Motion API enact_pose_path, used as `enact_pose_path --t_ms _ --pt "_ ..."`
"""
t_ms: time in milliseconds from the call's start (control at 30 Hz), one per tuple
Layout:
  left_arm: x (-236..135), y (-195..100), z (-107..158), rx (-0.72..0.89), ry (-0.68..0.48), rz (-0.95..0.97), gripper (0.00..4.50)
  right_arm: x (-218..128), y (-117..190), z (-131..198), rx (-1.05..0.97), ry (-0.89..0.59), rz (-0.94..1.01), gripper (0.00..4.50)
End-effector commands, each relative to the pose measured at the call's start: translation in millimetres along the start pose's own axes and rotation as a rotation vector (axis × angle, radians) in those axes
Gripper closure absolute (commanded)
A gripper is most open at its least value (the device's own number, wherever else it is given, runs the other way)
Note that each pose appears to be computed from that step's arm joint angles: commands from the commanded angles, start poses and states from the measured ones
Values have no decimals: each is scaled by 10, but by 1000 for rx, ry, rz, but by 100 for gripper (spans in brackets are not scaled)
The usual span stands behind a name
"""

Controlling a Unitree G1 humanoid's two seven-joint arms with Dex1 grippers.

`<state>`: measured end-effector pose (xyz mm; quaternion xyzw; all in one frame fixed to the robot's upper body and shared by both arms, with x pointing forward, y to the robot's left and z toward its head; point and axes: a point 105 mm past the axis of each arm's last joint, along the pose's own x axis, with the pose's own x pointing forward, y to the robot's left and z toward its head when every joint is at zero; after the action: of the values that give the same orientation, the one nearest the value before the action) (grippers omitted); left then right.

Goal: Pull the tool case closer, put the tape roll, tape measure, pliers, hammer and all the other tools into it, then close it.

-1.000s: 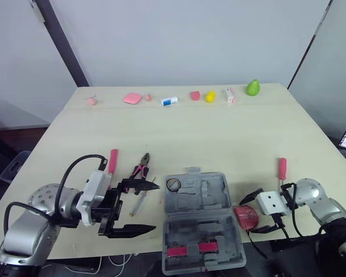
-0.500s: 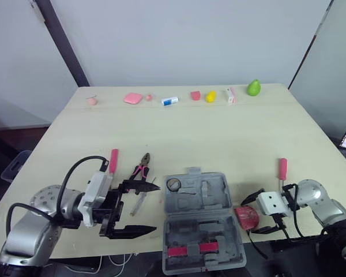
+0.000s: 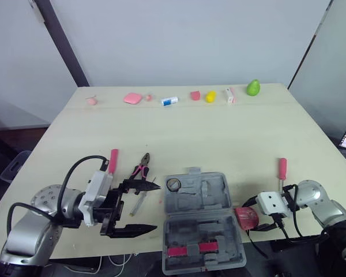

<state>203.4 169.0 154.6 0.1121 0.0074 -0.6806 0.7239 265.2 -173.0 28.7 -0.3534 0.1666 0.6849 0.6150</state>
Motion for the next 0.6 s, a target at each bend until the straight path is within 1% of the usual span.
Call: enact_pose_path --t_ms 33,200,300,367,467,533,600 --pt "10 9 29 27 -5 1 0 -201 -67 52 7 -1 -67 160" --pt "9 13 29 29 -8 11 0 -441 -107 116 82 23 -142 160" --pt "3 21 29 28 -12 24 0 -582 -181 155 100 79 -221 160" --pt "4 29 31 29 -15 31 0 -642 -208 202 101 106 -239 160" --pt "6 51 38 33 -19 43 0 -694 -277 305 117 139 -258 160" --pt "3 78 48 36 -23 57 0 -696 -384 385 112 187 -276 160" --pt "1 94 53 36 -28 70 0 -670 -433 441 93 254 -253 160"
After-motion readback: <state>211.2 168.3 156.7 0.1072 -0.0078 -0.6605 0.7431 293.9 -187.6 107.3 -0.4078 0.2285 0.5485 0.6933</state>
